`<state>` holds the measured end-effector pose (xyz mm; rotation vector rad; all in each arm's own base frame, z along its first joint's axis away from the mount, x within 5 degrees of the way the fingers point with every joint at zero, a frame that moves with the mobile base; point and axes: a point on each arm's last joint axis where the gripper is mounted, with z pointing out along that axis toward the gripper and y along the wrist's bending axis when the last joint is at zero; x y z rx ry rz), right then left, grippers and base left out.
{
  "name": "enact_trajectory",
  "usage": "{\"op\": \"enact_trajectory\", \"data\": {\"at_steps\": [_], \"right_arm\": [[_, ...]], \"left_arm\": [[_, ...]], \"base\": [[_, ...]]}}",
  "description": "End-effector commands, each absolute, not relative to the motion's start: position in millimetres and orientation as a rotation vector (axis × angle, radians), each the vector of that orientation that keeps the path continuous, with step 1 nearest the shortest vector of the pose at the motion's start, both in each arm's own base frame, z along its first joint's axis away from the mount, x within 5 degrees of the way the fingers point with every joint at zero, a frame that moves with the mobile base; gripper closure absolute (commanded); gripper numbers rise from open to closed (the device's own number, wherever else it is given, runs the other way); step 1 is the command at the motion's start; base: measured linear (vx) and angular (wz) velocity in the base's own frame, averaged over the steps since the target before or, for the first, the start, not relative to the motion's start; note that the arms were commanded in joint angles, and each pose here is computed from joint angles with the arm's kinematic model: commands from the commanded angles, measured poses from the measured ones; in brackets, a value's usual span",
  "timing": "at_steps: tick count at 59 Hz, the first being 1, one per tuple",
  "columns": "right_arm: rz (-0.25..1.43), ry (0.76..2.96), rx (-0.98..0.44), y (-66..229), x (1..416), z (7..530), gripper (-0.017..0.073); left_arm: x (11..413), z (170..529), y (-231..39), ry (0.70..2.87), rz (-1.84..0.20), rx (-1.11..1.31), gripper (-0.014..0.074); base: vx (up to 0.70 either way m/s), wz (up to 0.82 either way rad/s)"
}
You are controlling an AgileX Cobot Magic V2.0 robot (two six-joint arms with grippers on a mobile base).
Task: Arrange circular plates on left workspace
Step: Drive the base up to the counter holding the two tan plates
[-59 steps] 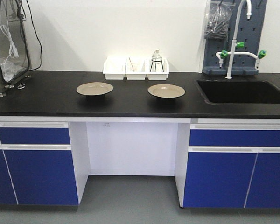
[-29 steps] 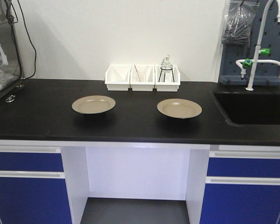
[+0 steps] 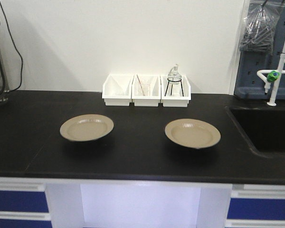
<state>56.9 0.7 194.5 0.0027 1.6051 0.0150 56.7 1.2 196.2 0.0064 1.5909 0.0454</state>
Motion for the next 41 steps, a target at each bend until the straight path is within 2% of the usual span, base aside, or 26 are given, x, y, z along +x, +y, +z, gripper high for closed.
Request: {"op": "enact_trajectory", "data": {"at_steps": [1,41], "right_arm": [[0.000,1.517,0.004,-0.1,55.9,200.3,0.0563],[0.000,1.518,0.004,-0.1,55.9,200.2,0.0563]], "left_arm": [[55.9,201.1,1.5,1.498,0.040,-0.003,0.0591],[55.9,201.1,1.5,1.498,0.040,-0.003,0.0591]], "base": [[0.47,-0.03],[0.47,-0.01]]}}
